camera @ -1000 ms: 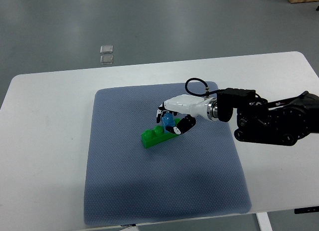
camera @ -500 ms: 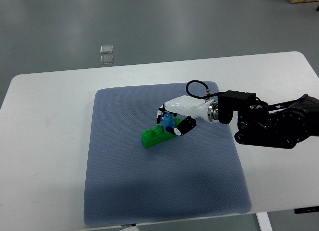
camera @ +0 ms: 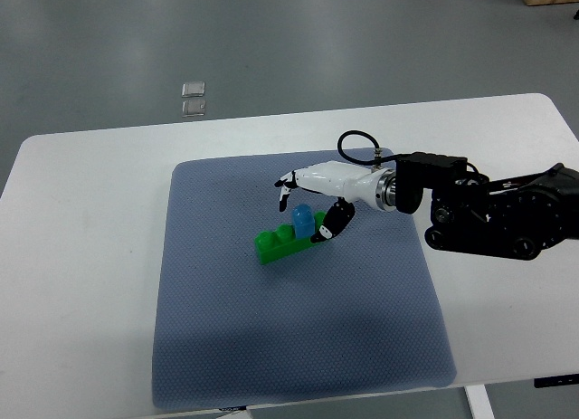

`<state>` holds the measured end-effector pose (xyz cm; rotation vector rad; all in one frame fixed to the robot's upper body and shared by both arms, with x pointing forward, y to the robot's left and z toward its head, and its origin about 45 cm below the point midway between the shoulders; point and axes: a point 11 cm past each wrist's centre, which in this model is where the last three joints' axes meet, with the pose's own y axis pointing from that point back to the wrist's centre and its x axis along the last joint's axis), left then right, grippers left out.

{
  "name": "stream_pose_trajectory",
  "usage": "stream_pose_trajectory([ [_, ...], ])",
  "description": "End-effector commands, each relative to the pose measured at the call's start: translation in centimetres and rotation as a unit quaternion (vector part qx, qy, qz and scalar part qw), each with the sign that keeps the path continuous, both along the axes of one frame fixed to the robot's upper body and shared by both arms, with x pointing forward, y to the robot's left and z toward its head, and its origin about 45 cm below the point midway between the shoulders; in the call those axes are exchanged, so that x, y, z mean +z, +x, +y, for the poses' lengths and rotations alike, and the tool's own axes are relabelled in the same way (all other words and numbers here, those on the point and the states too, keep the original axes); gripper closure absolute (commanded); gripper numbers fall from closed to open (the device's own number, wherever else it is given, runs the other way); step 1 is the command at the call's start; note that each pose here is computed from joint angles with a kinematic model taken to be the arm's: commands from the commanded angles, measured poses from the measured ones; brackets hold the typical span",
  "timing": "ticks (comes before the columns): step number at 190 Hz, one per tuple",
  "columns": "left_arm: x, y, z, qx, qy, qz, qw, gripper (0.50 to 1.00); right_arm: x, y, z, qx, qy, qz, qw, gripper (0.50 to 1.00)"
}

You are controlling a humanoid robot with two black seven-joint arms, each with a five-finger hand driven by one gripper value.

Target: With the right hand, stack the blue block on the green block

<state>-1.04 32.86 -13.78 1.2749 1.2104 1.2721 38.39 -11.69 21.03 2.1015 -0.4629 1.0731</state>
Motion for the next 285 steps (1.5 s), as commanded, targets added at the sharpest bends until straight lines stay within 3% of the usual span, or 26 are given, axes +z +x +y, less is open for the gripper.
stream_pose_trajectory([
  [1, 0.0, 0.0, 0.0, 0.000, 0.000, 0.000, 1.000, 0.500, 0.8, 0.4, 0.2, -0.005, 0.011, -0.005, 1.000, 0.593],
  [17, 0.0, 0.0, 0.0, 0.000, 0.000, 0.000, 1.000, 0.500, 2.2, 1.4, 0.6, -0.019, 0.035, -0.004, 0.999, 0.593],
  [30, 0.0, 0.0, -0.1, 0.000, -0.001, 0.000, 1.000, 0.500, 4.7, 3.3, 0.6, -0.059, 0.087, 0.008, 0.994, 0.593],
  [40, 0.0, 0.0, -0.1, 0.000, -0.001, 0.000, 1.000, 0.500, 4.7, 3.3, 0.6, -0.059, 0.088, 0.008, 0.994, 0.593],
  [41, 0.0, 0.0, -0.1, 0.000, -0.001, 0.000, 1.000, 0.500, 6.6, 5.0, 0.0, -0.100, 0.137, 0.024, 0.985, 0.593],
  [47, 0.0, 0.0, -0.1, 0.000, -0.001, 0.000, 1.000, 0.500, 7.9, 6.0, -0.6, -0.126, 0.172, 0.035, 0.976, 0.593],
  [62, 0.0, 0.0, -0.1, 0.000, -0.001, 0.000, 1.000, 0.500, 9.1, 6.9, -1.0, -0.147, 0.206, 0.047, 0.966, 0.593],
  [63, 0.0, 0.0, 0.0, 0.000, 0.000, 0.000, 1.000, 0.500, 9.9, 7.8, -2.1, -0.187, 0.263, 0.079, 0.943, 0.593],
  [73, 0.0, 0.0, -0.1, 0.000, -0.001, 0.000, 1.000, 0.500, 9.8, 8.3, -3.0, -0.225, 0.328, 0.122, 0.910, 0.593],
  [82, 0.0, 0.0, -0.1, 0.000, -0.001, 0.000, 1.000, 0.500, 9.8, 8.3, -3.0, -0.225, 0.328, 0.122, 0.909, 0.593],
  [83, 0.0, 0.0, -0.1, 0.000, -0.001, 0.000, 1.000, 0.500, 9.8, 8.7, -4.0, -0.251, 0.380, 0.153, 0.877, 0.591],
  [85, 0.0, 0.0, -0.1, 0.000, -0.001, 0.000, 1.000, 0.500, 9.8, 8.7, -4.2, -0.256, 0.391, 0.160, 0.869, 0.591],
  [107, 0.0, 0.0, -0.1, -0.001, -0.001, 0.000, 1.000, 0.500, 9.5, 9.2, -5.5, -0.283, 0.437, 0.185, 0.834, 0.591],
  [108, 0.0, 0.0, -0.1, -0.001, -0.001, 0.000, 1.000, 0.500, 8.6, 9.5, -6.9, -0.306, 0.464, 0.204, 0.806, 0.589],
  [110, 0.0, 0.0, -0.1, -0.001, -0.001, 0.000, 1.000, 0.500, 8.5, 9.6, -7.2, -0.311, 0.471, 0.208, 0.799, 0.589],
  [126, 0.0, 0.0, -0.1, -0.001, -0.001, 0.000, 1.000, 0.500, 8.1, 9.7, -7.6, -0.320, 0.489, 0.221, 0.781, 0.589],
  [127, 0.0, 0.0, -0.1, -0.001, -0.001, 0.000, 1.000, 0.500, 7.2, 9.7, -7.7, -0.330, 0.520, 0.247, 0.748, 0.589],
  [187, 0.0, -0.1, -0.1, -0.004, -0.001, 0.002, 1.000, 0.500, 2.2, 8.3, -7.0, -0.315, 0.686, 0.364, 0.546, 0.587],
  [200, 0.0, -0.1, -0.1, -0.004, -0.001, 0.002, 1.000, 0.500, 1.8, 8.2, -6.9, -0.312, 0.696, 0.369, 0.531, 0.587],
  [201, 0.0, -0.1, -0.1, -0.003, -0.001, 0.003, 1.000, 0.500, 1.0, 8.4, -8.1, -0.316, 0.721, 0.364, 0.498, 0.587],
  [216, 0.0, -0.1, -0.1, -0.003, -0.002, 0.005, 1.000, 0.500, -1.3, 8.7, -11.1, -0.339, 0.749, 0.342, 0.456, 0.587],
  [249, 0.0, -0.1, -0.2, -0.004, -0.002, 0.005, 1.000, 0.500, -2.6, 8.4, -12.5, -0.331, 0.789, 0.316, 0.411, 0.587],
  [285, 0.0, -0.1, -0.2, -0.004, -0.002, 0.006, 1.000, 0.500, -3.6, 8.3, -12.5, -0.347, 0.779, 0.318, 0.416, 0.587],
])
